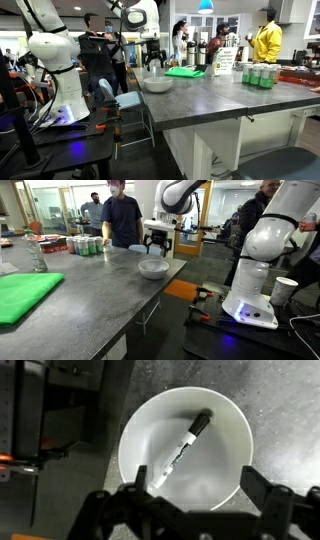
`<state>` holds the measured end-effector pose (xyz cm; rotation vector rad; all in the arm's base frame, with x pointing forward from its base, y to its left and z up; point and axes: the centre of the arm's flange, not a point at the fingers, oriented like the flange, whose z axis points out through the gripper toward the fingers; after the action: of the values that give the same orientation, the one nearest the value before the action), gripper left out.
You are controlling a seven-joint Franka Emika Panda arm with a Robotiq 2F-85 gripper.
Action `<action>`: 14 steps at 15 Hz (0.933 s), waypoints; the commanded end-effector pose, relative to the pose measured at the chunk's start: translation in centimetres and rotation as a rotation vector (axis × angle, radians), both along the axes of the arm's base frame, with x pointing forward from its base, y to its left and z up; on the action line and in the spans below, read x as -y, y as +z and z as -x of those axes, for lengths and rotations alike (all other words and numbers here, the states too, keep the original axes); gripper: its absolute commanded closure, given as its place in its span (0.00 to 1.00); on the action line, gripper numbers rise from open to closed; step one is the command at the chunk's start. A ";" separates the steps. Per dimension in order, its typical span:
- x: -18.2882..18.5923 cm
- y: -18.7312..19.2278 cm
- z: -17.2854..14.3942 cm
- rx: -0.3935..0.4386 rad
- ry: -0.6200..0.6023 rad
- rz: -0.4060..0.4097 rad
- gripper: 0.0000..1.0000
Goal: Remove the marker from the bowl
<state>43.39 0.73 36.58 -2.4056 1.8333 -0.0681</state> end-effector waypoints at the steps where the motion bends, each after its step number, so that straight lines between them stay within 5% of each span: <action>1: -0.1 -1.6 0.2 0.001 -0.068 -0.001 0.00; 14: 2.2 -7.5 -1.7 -0.066 -0.185 -0.019 0.00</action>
<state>44.06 -1.31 29.52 -2.2753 2.0431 0.0237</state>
